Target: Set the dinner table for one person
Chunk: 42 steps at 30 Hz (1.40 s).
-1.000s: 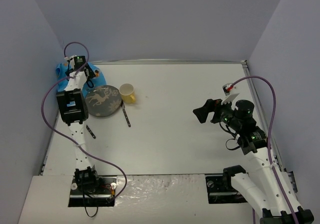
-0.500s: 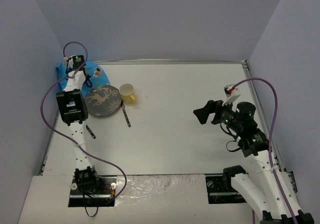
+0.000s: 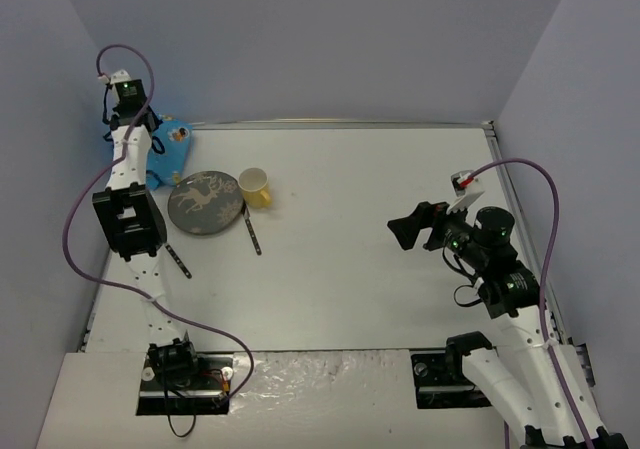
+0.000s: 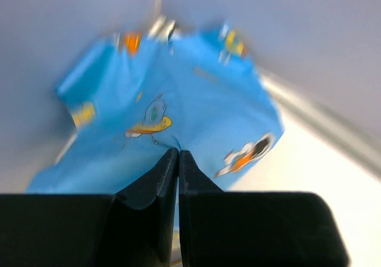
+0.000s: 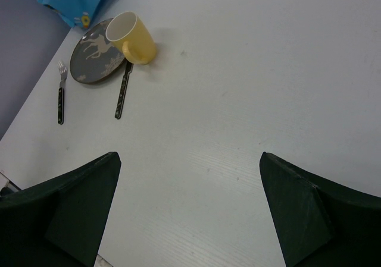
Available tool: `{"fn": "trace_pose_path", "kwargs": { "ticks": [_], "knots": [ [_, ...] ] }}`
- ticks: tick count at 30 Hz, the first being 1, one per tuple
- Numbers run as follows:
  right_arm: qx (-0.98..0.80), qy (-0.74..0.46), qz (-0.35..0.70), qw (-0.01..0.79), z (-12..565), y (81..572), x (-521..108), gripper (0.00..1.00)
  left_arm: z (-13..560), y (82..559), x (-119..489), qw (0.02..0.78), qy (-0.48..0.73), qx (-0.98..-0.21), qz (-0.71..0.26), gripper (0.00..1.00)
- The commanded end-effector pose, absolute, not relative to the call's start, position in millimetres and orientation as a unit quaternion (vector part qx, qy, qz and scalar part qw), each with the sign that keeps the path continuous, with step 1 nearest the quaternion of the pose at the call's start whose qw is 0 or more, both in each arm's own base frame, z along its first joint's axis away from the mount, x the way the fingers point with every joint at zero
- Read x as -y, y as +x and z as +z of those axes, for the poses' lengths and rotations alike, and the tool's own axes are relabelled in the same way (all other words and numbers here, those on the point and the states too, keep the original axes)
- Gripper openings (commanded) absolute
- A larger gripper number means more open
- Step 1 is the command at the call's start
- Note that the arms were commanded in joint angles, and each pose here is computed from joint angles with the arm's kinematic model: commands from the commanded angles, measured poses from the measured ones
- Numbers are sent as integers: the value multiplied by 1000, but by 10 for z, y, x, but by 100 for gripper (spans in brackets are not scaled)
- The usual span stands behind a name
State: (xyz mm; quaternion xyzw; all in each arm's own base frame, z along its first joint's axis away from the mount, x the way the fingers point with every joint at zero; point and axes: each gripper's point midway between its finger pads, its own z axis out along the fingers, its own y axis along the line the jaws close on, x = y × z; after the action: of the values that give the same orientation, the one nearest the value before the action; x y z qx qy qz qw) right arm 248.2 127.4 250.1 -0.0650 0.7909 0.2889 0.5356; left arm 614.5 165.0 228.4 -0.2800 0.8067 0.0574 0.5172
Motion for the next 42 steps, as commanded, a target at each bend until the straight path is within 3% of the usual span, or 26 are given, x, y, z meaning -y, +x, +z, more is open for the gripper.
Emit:
{"fn": "trace_pose_path", "kwargs": {
  "ticks": [1, 7, 9, 14, 17, 21, 27, 28, 31, 32, 35, 42],
  "knots": [
    [-756, -62, 290, 584, 2848, 2570, -1259, 100, 4326, 5851, -1278, 680, -221, -700, 1, 0],
    [-747, -47, 281, 600, 2980, 2592, -1200, 100, 5304, 5291, -319, 729, -122, -671, -60, 0],
    [-739, -36, 271, 615, 3064, 2580, -1138, 100, 5606, 4937, 452, 737, -60, -662, -124, 0],
    [-723, -8, 243, 647, 3268, 2570, -975, 100, 5894, 4172, 1797, 734, 59, -636, -230, 0],
    [-720, -2, 235, 654, 3316, 2551, -929, 100, 5874, 3899, 2258, 719, 98, -631, -275, 0],
    [-726, 12, 222, 651, 3265, 2496, -857, 100, 5402, 3603, 2947, 678, 155, -649, -308, 0],
    [-739, 33, 221, 635, 3099, 2388, -807, 100, 3717, 3521, 3527, 577, 204, -739, -282, 0],
    [-743, 35, 222, 630, 3051, 2373, -806, 100, 3451, 3489, 3598, 556, 205, -753, -287, 2],
    [-767, 48, 219, 601, 2797, 2318, -795, 100, 2355, 3353, 3668, 464, 191, -815, -289, 48],
    [-774, 52, 218, 592, 2712, 2324, -795, 100, 2184, 3319, 3630, 446, 184, -830, -281, 56],
    [-798, 65, 224, 556, 2477, 2339, -837, 100, 1879, 3206, 3484, 414, 183, -854, -256, 61],
    [-866, 99, 231, 433, 1816, 2480, -999, 96, 2108, 2910, 3048, 438, 146, -850, -255, 67]
  ]
}}
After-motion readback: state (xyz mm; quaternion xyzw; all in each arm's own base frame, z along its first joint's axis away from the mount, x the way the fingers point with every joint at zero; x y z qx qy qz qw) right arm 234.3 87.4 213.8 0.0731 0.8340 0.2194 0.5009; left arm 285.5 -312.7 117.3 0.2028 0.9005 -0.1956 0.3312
